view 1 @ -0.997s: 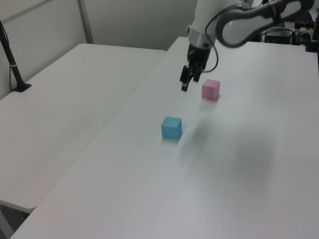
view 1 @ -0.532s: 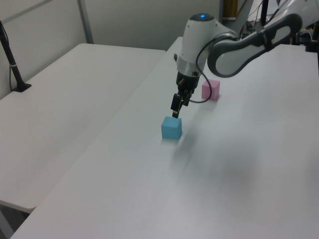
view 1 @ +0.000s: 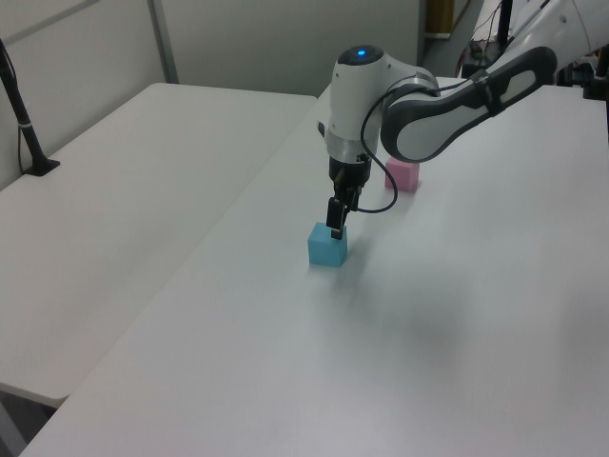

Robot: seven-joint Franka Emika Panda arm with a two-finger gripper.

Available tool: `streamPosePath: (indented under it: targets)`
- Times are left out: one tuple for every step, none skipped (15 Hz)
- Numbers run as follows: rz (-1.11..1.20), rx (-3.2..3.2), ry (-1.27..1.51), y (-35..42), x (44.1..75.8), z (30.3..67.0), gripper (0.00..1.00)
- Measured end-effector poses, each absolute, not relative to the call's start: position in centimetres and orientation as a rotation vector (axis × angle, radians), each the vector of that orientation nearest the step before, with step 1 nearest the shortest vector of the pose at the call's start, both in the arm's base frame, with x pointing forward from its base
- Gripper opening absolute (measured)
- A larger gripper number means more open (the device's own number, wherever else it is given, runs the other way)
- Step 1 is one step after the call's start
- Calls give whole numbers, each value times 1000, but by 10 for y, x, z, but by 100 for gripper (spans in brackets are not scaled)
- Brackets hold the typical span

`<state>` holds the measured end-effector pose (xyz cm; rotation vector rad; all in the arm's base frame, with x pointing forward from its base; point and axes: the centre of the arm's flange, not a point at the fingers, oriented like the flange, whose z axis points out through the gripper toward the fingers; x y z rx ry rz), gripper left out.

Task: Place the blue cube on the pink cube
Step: 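Move the open gripper over the blue cube and lower it, then close the gripper on the blue cube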

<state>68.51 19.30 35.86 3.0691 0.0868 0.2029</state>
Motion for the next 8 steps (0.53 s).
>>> streamPosePath:
  targets:
    - [189,3065,89,195,685,363,100]
    - [189,3065,93,198,686,370,100]
    - [193,3068,101,201,686,373,100]
    - [194,3071,111,205,685,374,100]
    - [193,3074,119,208,684,373,100]
    - [189,3075,127,212,683,372,100]
    - [182,3075,138,217,682,368,100]
    - [176,3076,147,221,681,365,100]
